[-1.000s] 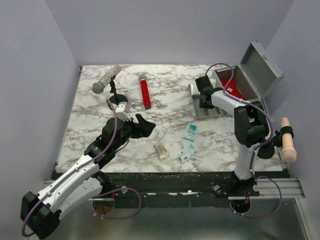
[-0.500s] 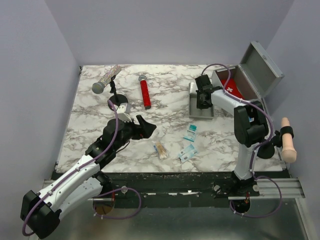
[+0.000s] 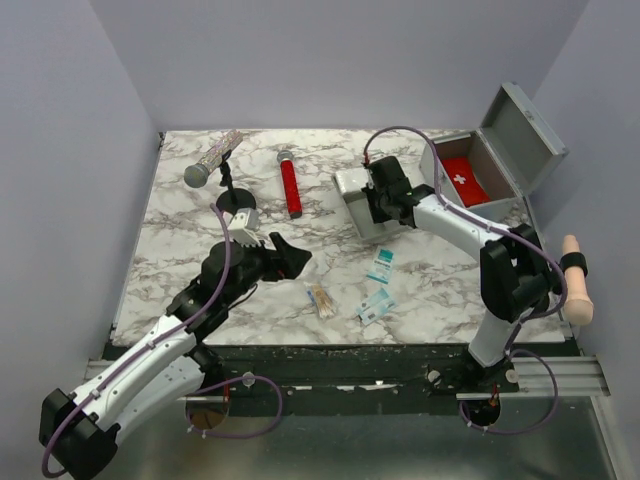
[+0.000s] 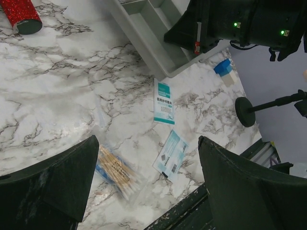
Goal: Organize the medicine kit
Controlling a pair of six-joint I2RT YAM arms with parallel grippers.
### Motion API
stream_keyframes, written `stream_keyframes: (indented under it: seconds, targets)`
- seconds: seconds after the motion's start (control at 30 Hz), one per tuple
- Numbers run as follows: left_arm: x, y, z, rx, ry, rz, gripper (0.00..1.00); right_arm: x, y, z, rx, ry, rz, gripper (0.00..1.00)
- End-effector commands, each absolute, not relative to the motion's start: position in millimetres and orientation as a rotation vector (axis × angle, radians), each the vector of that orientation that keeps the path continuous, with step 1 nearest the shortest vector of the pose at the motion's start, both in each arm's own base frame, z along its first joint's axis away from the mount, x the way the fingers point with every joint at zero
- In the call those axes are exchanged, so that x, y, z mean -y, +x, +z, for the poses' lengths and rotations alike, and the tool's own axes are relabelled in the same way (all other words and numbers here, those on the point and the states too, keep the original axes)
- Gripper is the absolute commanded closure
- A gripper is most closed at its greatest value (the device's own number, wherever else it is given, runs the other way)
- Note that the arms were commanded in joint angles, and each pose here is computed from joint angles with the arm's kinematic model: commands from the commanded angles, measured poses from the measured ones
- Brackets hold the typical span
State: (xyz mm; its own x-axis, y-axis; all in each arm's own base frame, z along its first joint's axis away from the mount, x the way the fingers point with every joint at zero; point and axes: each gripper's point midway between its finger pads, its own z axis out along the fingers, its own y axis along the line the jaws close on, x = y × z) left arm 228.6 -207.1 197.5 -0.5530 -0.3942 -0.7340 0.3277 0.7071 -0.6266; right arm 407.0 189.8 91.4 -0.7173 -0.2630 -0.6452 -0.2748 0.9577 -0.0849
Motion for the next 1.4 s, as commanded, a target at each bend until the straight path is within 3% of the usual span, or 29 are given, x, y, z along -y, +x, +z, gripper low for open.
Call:
stream_keyframes:
  seconds: [0.0,0.4,0.97,1.0,1.2,1.37]
  targets:
    - [203,223,209,-1.903,-0.040,-0.949,0.06,-220,409,123,-2.205,-0.619,0.046,0.99]
    - [180,223,218,-1.852,-0.124,-0.874,0.06,-267,381,97,-1.964,-1.097,0.171,0.99]
    - [183,238,196,-1.950,-0.139,-0.779,0.06,-284,358,84,-1.801,-1.325,0.122,0.99]
    - [184,240,194,-1.958,-0.141,-0.769,0.06,-281,357,85,-1.802,-1.314,0.112,0.98]
    - [188,256,188,-2.001,-0.167,-0.712,0.06,-276,375,107,-1.821,-1.135,0.054,0.61]
    - [188,265,190,-2.010,-0.174,-0.672,0.07,-271,392,144,-1.792,-0.947,0.012,0.48]
